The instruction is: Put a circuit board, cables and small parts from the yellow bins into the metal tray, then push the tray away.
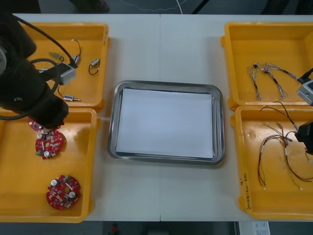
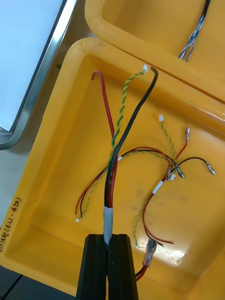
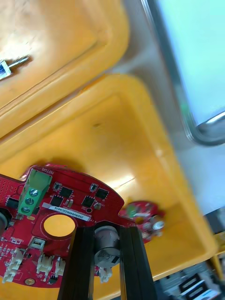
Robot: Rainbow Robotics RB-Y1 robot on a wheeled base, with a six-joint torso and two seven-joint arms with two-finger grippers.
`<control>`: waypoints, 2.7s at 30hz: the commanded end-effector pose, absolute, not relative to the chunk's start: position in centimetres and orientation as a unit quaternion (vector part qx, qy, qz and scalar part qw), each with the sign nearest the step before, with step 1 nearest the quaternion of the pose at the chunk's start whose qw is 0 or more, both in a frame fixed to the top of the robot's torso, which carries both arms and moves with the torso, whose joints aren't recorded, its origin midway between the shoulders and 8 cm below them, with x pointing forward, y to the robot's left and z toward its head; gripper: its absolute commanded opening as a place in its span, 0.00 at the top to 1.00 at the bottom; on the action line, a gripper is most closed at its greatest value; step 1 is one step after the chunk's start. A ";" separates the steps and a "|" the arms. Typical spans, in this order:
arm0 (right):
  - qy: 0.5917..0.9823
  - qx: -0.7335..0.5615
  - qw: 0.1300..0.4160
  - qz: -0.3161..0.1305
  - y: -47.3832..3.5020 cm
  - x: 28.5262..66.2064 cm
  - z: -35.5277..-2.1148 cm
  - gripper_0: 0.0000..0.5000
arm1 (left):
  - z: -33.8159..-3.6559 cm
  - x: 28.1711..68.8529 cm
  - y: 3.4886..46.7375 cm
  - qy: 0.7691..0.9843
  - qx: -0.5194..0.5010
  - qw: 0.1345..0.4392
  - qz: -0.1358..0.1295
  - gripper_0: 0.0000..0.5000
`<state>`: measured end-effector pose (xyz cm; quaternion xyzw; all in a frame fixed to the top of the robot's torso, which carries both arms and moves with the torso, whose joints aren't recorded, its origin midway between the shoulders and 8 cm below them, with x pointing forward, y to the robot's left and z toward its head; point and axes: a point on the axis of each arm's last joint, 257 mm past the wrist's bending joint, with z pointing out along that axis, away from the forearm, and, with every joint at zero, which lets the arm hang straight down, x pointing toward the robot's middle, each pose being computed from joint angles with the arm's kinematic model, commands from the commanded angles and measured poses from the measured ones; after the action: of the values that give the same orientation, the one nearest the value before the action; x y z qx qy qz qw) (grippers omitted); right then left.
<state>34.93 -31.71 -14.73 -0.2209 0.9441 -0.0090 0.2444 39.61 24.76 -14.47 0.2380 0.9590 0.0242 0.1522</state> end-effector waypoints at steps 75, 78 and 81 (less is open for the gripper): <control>0.898 -0.340 0.277 -0.026 -29.5 34.8 -10.0 1.00 | -20.7 43.1 4.9 0.943 0.283 0.171 -0.022 0.00; 0.892 -0.359 0.273 -0.025 -28.6 34.8 -10.0 1.00 | -19.1 43.3 6.3 0.949 0.268 0.168 -0.017 0.00; 0.884 -0.379 0.273 -0.027 -27.5 35.2 -9.8 1.00 | -17.5 43.5 7.6 0.955 0.247 0.163 -0.016 0.00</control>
<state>34.78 -28.24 -11.32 -0.3227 0.9078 0.0088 0.2677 42.16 7.18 -21.75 0.3057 0.9428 -0.0046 0.1328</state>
